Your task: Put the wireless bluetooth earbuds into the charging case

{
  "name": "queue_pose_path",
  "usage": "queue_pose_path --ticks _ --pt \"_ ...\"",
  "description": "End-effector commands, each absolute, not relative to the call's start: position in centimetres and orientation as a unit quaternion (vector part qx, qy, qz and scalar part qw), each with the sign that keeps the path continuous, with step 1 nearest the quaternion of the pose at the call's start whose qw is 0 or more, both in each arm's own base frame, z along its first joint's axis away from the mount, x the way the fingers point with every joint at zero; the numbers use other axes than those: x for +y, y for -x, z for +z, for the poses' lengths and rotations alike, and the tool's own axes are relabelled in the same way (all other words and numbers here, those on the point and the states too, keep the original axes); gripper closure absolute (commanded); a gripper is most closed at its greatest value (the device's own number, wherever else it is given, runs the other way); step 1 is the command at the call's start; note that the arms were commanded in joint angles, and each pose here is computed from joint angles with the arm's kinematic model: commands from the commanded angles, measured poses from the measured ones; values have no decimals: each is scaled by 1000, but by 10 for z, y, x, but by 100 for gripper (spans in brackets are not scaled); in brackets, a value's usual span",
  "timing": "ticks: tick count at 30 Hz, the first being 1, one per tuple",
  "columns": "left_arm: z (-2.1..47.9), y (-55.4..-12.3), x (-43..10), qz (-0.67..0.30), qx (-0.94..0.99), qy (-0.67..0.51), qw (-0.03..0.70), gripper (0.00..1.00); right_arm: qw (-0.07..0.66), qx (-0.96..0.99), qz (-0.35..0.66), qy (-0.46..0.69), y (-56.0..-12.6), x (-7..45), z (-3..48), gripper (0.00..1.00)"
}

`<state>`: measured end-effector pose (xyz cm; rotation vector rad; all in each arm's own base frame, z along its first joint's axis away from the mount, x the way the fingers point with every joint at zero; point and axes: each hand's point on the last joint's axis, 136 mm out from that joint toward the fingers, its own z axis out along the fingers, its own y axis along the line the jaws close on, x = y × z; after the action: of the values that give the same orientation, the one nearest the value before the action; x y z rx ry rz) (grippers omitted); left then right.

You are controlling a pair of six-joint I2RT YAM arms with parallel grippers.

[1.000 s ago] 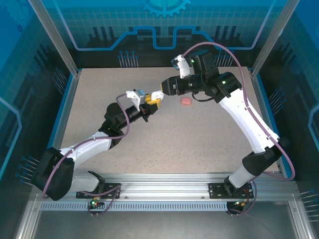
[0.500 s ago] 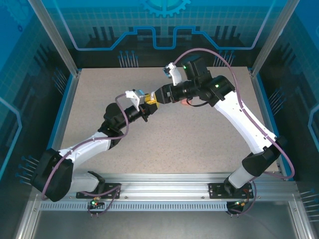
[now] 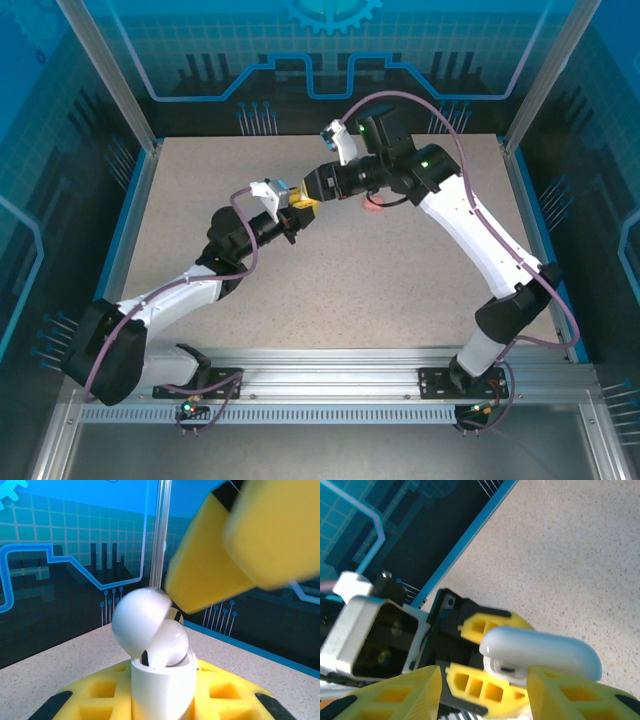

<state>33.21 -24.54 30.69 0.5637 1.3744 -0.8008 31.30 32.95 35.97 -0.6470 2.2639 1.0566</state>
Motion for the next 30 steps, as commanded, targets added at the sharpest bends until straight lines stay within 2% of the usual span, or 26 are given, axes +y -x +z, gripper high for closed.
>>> queue_pose_path --ticks 1,8,14,19,30 --pt "325 -320 -244 -353 574 -268 689 100 288 833 405 242 -321 334 374 51" --pt "324 -319 -244 -352 574 -269 688 100 289 831 411 237 -332 336 379 52" --pt "320 -305 -245 -330 536 -308 714 100 333 830 397 203 -331 295 397 53" --pt "321 -292 -248 -325 515 -343 715 100 358 838 377 165 -322 254 384 52" --pt "337 -281 -262 -381 464 -370 709 100 338 864 332 172 -290 218 349 51"
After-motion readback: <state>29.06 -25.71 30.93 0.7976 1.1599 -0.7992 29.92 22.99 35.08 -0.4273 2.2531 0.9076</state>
